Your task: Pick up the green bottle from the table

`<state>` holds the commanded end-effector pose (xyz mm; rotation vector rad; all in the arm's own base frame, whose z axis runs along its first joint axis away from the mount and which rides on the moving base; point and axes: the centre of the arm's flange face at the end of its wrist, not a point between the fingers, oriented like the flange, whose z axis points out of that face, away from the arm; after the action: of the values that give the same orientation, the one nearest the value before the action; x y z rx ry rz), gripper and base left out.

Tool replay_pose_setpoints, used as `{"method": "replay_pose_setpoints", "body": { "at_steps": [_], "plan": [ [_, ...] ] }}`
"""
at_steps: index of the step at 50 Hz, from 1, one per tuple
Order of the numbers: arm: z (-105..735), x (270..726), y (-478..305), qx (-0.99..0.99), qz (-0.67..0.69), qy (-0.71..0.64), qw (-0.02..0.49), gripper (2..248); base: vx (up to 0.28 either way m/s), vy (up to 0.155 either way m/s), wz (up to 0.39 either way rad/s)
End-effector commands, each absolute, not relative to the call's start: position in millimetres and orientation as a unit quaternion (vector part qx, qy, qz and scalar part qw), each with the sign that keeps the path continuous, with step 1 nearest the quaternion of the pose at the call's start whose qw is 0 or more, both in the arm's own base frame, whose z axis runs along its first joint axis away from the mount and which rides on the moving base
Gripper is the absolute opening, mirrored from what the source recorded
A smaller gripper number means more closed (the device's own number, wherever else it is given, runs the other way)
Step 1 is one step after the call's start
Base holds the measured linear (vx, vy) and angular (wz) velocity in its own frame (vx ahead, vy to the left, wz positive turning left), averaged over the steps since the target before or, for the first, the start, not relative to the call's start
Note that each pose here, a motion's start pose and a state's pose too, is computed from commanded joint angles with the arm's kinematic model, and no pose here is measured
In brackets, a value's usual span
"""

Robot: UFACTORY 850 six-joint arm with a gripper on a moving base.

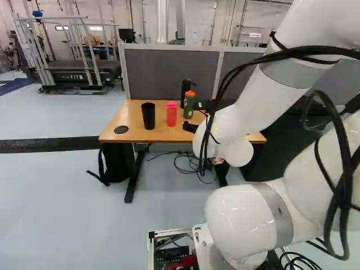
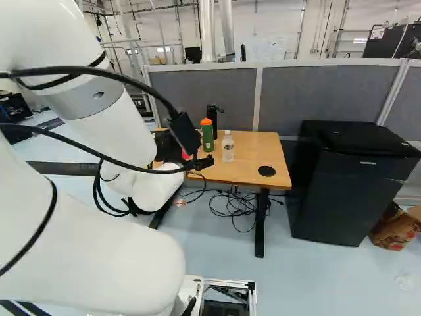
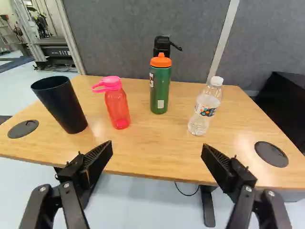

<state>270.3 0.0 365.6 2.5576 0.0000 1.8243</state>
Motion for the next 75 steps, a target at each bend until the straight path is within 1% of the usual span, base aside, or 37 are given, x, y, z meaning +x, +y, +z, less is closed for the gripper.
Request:
{"method": "replay_pose_setpoints", "body": {
  "at_steps": [14,27,75],
  "plan": [
    [365.6,270.3,0.0,0.814,0.581,0.000,0.000,247,0.099,0.086,-0.024],
    [365.6,270.3,0.0,0.814,0.581,0.000,0.000,247,0.054,0.050,-0.006],
    [373.6,275.9,0.0,0.807,0.590,0.000,0.000,247,0.002,0.003,0.004]
  ]
}}
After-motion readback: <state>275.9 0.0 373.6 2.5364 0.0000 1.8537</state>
